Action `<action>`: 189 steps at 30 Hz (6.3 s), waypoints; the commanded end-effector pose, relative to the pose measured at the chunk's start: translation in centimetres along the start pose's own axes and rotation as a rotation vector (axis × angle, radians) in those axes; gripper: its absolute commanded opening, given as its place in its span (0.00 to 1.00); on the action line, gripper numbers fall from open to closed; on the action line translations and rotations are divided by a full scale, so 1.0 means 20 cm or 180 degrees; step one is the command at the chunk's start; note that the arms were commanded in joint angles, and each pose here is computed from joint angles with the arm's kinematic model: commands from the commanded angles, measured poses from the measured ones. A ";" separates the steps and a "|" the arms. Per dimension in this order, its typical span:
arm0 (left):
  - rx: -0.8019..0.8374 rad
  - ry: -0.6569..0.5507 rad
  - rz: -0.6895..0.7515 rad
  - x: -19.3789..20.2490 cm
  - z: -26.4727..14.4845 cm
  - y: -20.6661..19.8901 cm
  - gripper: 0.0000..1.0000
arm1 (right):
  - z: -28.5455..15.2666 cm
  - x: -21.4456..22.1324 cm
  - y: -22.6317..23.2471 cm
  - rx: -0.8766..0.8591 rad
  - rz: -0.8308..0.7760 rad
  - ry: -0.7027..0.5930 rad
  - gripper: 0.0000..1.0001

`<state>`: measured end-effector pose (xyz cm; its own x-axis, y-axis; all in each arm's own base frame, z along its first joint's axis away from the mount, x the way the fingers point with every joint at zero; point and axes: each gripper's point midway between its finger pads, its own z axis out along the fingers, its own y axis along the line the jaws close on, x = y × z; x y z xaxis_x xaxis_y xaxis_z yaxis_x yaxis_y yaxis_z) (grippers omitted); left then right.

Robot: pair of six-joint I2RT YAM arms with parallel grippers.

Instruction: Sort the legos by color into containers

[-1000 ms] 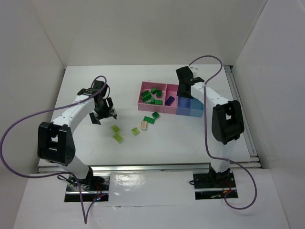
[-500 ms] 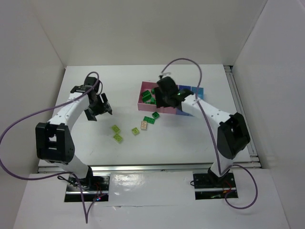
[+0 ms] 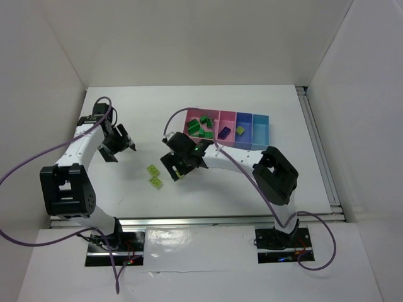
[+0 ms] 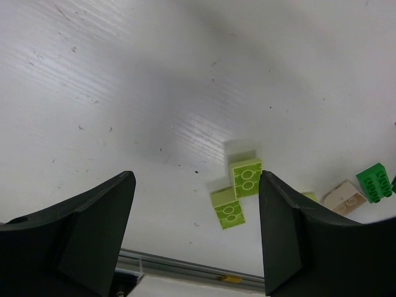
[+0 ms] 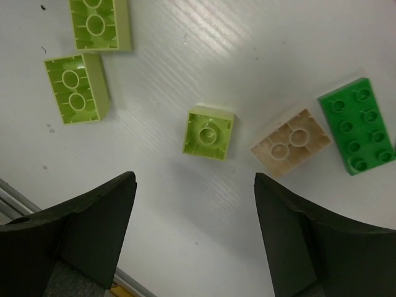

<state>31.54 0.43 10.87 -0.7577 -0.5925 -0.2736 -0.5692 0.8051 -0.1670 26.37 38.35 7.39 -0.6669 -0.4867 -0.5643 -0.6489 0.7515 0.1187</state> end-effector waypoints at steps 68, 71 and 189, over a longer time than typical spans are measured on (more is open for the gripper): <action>-0.0079 -0.0189 -0.0325 -0.01 -0.07 0.06 0.83 | -0.43 -0.25 -0.46 0.0349 0.0680 -0.0960 0.81; -0.0110 -0.0246 -0.0361 -0.02 -0.10 0.08 0.83 | -0.29 -0.15 -0.03 -0.0211 0.0128 -0.0610 0.81; 0.0393 -0.0811 0.0376 -0.26 -0.32 -0.10 0.90 | -0.61 -0.37 -0.94 0.1624 0.1566 -0.1370 0.29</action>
<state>32.45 4.04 15.14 -0.6829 -0.5901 -0.4306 -0.5730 0.7984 -0.1852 37.91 27.90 18.03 -0.6062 -0.0389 -0.7944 -0.1715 0.9817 0.0828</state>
